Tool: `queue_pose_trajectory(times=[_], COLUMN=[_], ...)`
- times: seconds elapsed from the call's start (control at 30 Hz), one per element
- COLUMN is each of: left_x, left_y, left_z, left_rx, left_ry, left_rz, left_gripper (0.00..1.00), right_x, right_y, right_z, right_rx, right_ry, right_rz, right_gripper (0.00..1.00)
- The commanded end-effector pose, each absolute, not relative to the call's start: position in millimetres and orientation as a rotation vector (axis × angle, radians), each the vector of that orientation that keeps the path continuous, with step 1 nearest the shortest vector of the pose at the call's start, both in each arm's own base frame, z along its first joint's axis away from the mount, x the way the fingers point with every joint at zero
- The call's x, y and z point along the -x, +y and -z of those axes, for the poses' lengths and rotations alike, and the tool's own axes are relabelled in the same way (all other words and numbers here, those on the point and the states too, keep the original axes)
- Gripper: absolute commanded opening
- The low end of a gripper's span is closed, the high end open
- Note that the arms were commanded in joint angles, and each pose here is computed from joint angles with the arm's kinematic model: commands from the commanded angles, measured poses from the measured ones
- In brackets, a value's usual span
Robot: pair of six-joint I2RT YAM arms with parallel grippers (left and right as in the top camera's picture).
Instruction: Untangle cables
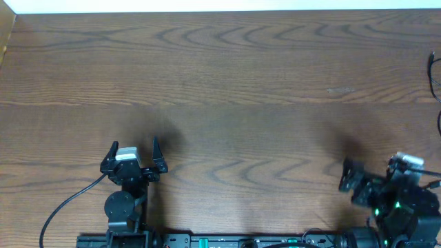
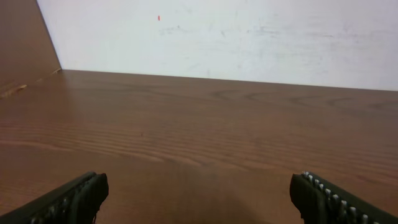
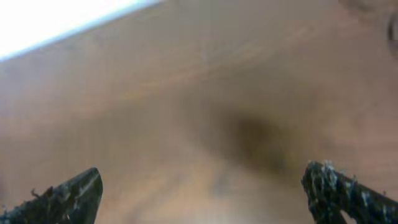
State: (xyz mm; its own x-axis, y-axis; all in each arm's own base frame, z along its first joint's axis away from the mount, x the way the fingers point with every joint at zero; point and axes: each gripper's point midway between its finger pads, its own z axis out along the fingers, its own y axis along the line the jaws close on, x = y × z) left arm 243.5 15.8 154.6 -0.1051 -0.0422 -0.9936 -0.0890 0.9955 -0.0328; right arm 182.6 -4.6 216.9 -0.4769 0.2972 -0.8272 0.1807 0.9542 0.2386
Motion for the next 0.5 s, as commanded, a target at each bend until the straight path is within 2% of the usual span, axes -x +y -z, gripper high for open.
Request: queue_pose_trajectory(times=[0.0,0.47], left_x=[-243.2,-243.2], left_y=[17.6,17.6], left_z=[-136.8,-136.8], left_rx=[0.099,0.099], left_ry=[1.722,1.722], left_rz=[-0.057,-0.057], left_gripper=[0.98,0.98], right_x=[-194.4,-232.9], right_y=[-4.3,-3.5], right_z=[-213.4,-175.7], right_rx=[-0.172,-0.072], right_ry=[2.037,1.735], right_rz=[-0.052,-0.024], right_gripper=[0.99,0.99])
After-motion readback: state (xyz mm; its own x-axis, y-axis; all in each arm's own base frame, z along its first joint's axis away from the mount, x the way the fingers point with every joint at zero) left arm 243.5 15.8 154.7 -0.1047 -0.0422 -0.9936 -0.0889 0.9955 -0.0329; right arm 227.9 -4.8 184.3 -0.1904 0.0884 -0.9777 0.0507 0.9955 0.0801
